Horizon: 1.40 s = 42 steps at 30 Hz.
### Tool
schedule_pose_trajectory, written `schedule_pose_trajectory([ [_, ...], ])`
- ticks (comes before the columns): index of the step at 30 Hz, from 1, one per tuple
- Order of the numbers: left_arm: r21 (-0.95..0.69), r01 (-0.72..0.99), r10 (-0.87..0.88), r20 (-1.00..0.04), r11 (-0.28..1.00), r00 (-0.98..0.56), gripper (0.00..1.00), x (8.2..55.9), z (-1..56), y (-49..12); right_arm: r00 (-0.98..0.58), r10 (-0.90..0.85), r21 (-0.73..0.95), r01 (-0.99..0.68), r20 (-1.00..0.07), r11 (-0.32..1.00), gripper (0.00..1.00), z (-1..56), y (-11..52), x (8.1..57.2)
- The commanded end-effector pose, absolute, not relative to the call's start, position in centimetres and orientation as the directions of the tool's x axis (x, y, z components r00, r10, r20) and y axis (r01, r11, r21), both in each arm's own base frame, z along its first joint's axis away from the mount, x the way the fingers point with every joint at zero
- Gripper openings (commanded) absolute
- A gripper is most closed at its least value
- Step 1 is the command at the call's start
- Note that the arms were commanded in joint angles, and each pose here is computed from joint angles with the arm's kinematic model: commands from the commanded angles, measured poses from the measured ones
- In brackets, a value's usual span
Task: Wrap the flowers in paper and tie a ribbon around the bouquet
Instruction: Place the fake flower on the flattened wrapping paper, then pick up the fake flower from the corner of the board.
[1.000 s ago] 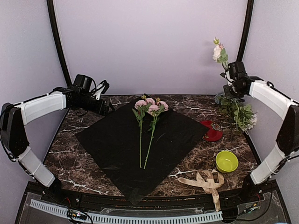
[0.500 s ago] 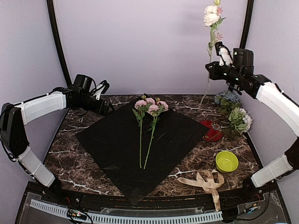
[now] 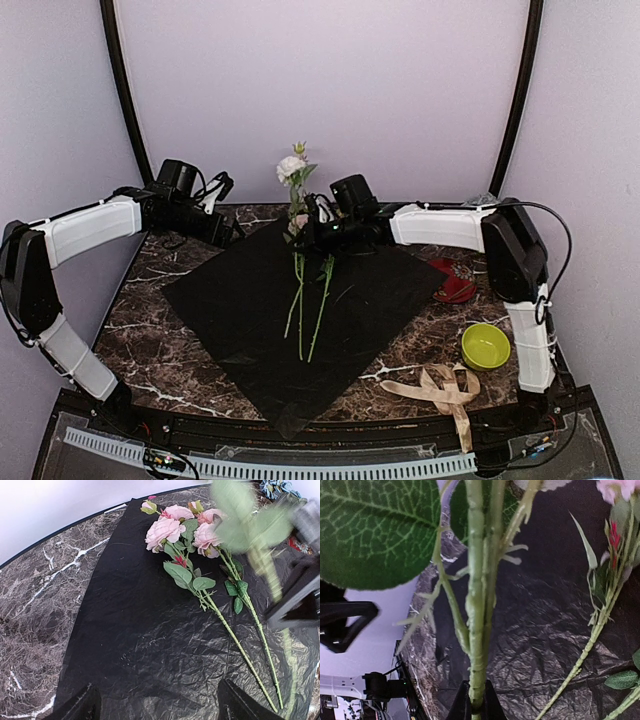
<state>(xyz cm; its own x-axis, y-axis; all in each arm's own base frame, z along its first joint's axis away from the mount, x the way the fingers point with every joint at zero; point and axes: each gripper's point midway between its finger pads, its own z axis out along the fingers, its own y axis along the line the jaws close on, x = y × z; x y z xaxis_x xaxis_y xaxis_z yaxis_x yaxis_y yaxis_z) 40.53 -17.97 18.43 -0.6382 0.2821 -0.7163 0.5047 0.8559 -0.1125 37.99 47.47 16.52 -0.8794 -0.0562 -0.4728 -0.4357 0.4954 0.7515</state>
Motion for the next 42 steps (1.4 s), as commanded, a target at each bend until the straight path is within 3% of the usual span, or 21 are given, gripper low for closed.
schedule_pose_trajectory([
  [1, -0.097, 0.509, 0.286, -0.730, 0.856, -0.621, 0.83, 39.8, 19.6, -17.4, -0.926, -0.078, 0.764, -0.350, -0.369, 0.541, 0.00, 13.5, 48.1, 38.0],
  [5, -0.097, 0.510, 0.286, -0.730, 0.855, -0.620, 0.83, 39.8, 19.6, -17.4, -0.925, -0.126, 0.693, -0.353, -0.357, 0.629, 0.00, 9.8, 47.3, 38.4],
  [10, -0.101, 0.510, 0.287, -0.725, 0.854, -0.626, 0.82, 39.8, 19.4, -17.5, -0.919, -0.144, 0.628, -0.359, -0.367, 0.691, 0.32, 9.2, 46.1, 38.8],
  [14, -0.102, 0.512, 0.289, -0.724, 0.853, -0.626, 0.82, 39.8, 19.3, -17.5, -0.889, -0.126, 0.537, -0.373, -0.441, 0.757, 0.41, 11.6, 43.2, 40.2],
  [18, -0.101, 0.511, 0.288, -0.725, 0.854, -0.625, 0.82, 39.8, 19.4, -17.5, -0.857, -0.061, 0.453, -0.330, -0.512, 0.828, 0.42, 15.0, 36.7, 42.6],
  [22, -0.100, 0.511, 0.290, -0.724, 0.854, -0.626, 0.82, 39.8, 19.3, -17.5, -0.820, 0.016, 0.258, -0.162, -0.573, 0.952, 0.38, 16.8, 25.0, 45.8],
  [26, -0.098, 0.511, 0.290, -0.726, 0.854, -0.623, 0.82, 39.8, 19.4, -17.5, -0.832, 0.090, 0.012, 0.100, -0.548, 0.995, 0.38, 16.1, 10.7, 47.1],
  [29, -0.100, 0.511, 0.289, -0.725, 0.853, -0.625, 0.82, 39.8, 19.3, -17.5, -0.847, 0.127, -0.111, 0.213, -0.516, 0.971, 0.41, 14.9, 3.7, 47.0],
  [38, -0.103, 0.511, 0.293, -0.716, 0.853, -0.633, 0.82, 39.9, 18.9, -17.5, -0.876, 0.173, -0.258, 0.313, -0.450, 0.914, 0.36, 11.2, -3.1, 48.1],
  [42, -0.097, 0.509, 0.296, -0.714, 0.855, -0.635, 0.82, 39.9, 18.7, -17.4, -0.877, 0.196, -0.224, 0.318, -0.440, 0.921, 0.31, 11.6, -2.1, 47.6],
])
